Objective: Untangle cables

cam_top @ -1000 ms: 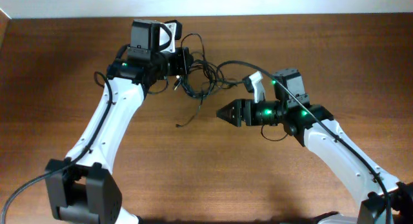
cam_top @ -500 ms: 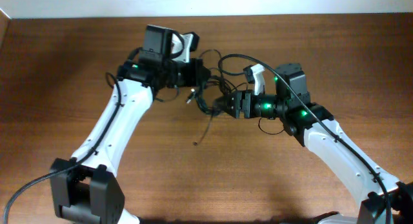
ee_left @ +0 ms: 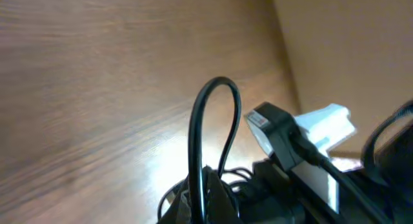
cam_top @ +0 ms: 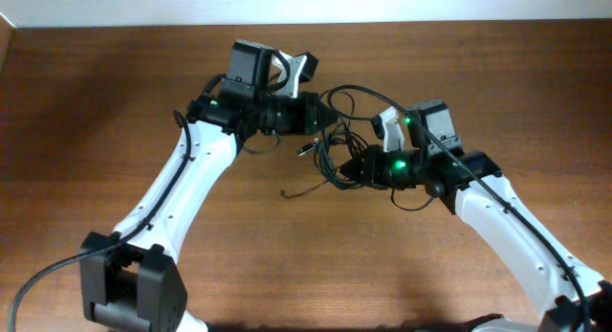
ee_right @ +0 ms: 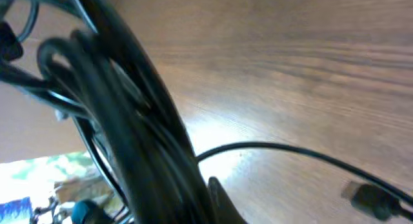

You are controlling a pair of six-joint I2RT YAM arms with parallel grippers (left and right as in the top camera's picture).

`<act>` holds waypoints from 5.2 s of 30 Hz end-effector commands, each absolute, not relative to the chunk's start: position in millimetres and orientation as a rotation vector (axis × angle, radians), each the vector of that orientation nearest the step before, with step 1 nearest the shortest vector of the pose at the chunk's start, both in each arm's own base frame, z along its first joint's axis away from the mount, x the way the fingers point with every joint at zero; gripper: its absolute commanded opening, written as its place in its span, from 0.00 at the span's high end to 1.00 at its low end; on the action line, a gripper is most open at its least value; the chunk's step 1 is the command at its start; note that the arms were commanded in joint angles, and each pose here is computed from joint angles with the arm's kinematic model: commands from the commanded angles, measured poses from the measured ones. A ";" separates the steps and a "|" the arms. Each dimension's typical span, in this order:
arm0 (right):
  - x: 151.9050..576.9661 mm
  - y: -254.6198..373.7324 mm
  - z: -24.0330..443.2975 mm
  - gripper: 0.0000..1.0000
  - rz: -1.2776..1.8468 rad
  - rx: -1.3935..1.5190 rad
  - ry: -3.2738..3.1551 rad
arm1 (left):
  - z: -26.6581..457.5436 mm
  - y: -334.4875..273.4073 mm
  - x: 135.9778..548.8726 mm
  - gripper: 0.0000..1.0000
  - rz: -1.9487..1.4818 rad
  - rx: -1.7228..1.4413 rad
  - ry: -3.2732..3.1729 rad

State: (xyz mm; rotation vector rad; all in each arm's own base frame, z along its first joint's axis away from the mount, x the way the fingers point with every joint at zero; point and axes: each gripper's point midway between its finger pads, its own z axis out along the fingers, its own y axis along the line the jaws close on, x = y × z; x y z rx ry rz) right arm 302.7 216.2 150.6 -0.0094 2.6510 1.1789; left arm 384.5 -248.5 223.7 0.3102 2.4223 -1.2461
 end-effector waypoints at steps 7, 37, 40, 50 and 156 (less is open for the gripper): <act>279.0 176.0 95.4 0.95 0.847 0.166 2.873 | 259.8 -188.1 432.0 1.00 -1.151 0.173 2.265; 273.4 104.1 107.6 0.96 0.811 0.472 2.871 | 263.2 -127.9 461.9 1.00 -1.046 -0.020 2.218; 276.0 109.8 138.9 0.96 0.869 0.373 2.751 | 249.5 -105.5 466.5 1.00 -0.995 -0.251 2.277; 265.2 101.0 232.8 0.96 0.801 0.159 2.366 | 208.0 -77.8 448.4 1.00 -0.857 -0.703 2.431; 329.8 198.0 166.7 0.02 1.484 1.637 2.397 | 276.1 -77.2 410.3 0.39 -0.993 -0.045 2.297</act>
